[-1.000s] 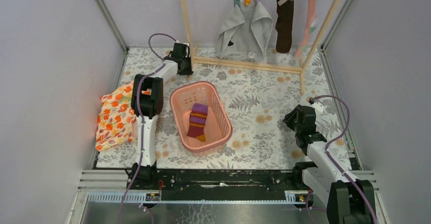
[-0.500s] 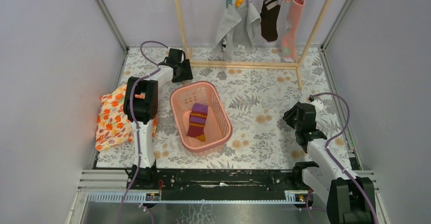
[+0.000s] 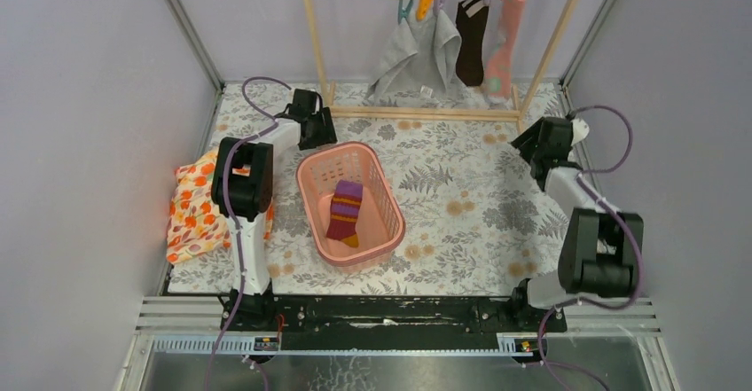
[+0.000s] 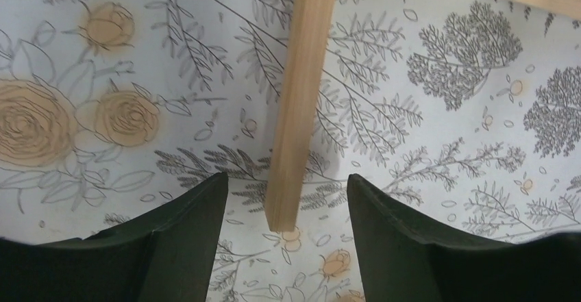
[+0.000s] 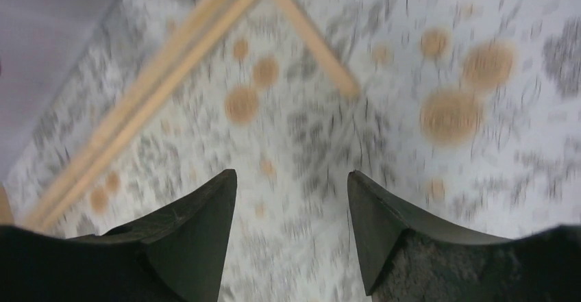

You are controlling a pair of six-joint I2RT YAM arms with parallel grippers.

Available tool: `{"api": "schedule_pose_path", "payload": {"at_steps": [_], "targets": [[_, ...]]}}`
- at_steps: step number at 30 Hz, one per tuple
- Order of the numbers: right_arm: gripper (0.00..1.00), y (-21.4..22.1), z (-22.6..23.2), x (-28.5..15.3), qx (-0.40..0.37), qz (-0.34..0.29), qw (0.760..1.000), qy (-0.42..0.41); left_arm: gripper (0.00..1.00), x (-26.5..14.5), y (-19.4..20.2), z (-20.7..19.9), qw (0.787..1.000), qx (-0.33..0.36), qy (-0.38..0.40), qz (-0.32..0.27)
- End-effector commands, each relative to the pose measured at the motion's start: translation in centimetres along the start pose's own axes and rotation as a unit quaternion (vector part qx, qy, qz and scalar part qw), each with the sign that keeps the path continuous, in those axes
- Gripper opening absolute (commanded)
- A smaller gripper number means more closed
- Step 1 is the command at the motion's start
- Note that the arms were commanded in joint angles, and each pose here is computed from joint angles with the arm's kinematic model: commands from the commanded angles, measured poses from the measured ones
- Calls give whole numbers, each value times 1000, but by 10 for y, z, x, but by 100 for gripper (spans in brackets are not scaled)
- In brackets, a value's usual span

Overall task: Clip the socks to the hanger
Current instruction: Adjust the clothesline at the center of the board.

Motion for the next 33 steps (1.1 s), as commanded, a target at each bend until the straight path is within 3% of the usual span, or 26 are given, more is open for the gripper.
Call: {"api": "schedule_pose_path", "payload": {"at_steps": [1,5,7,12,22,33], "targets": [[64,-31,14,39,-20,15,999,-22,72,-12,-2,-24,999,13,21,-22],[62,-16,31,71,-164,133,975,-70,72,-15,7,-37,999,29,34,-26],[62,-30,26,83,-226,149,962,-41,72,-15,11,-41,998,30,45,-25],[61,-43,-3,102,-295,155,942,48,72,-9,17,-41,998,33,49,-21],[60,-45,-27,117,-301,145,937,103,72,-10,26,-41,998,33,60,-13],[44,-14,-37,111,-262,178,943,103,71,-20,39,-41,996,23,81,-22]]}}
Point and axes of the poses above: each gripper's point midway between its finger pads, its own x axis out along the fingers, its own z axis along the line the jaws close on, y = z × x, the point moved 2 cm from there along -x, back along the fingers, and after that the axes turned 2 degrees about -x, right-handed, at the moved point
